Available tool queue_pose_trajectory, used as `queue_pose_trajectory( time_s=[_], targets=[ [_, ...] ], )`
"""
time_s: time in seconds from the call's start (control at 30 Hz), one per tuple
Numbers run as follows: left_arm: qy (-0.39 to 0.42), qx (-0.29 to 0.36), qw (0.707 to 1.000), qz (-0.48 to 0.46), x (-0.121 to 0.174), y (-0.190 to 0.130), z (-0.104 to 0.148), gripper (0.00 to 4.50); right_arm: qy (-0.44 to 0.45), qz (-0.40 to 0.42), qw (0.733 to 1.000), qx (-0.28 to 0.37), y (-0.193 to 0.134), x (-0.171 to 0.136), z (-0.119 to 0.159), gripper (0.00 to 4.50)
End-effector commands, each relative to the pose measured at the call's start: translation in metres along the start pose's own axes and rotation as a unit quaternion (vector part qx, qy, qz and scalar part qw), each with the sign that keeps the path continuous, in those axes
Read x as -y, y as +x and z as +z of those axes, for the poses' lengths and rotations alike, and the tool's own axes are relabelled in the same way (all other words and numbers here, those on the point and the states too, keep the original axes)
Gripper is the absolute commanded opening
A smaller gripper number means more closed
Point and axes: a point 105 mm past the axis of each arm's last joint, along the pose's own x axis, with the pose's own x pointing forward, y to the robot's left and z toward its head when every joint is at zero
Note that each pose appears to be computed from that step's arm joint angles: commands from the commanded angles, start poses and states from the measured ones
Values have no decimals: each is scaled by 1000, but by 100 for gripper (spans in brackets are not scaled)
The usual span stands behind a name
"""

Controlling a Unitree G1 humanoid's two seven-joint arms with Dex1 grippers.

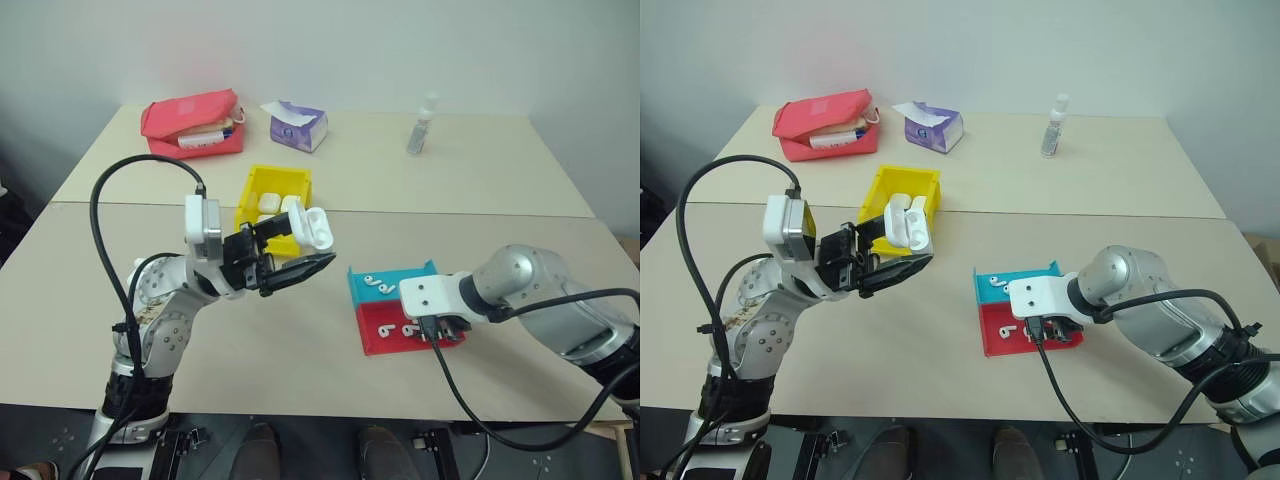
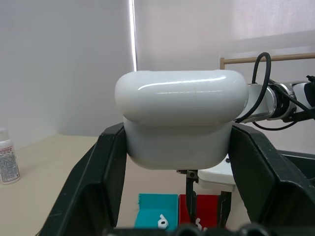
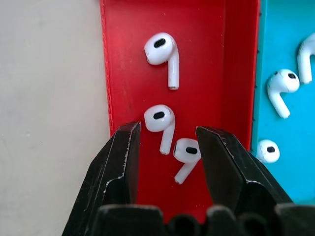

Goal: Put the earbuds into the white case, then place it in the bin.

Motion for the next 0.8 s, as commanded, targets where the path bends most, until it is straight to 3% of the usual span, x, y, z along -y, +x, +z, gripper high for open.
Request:
queue_pose_trajectory(
  time_s=[0.03, 0.8],
  targets=[
    [14, 12, 1000, -4, 4, 2, 10, 278, -13, 5, 1000, 1, 0, 2, 7, 222],
    [15, 9, 1000, 2, 6, 4, 12, 278, -20, 14, 999, -24, 10, 0, -1, 222]
  ],
)
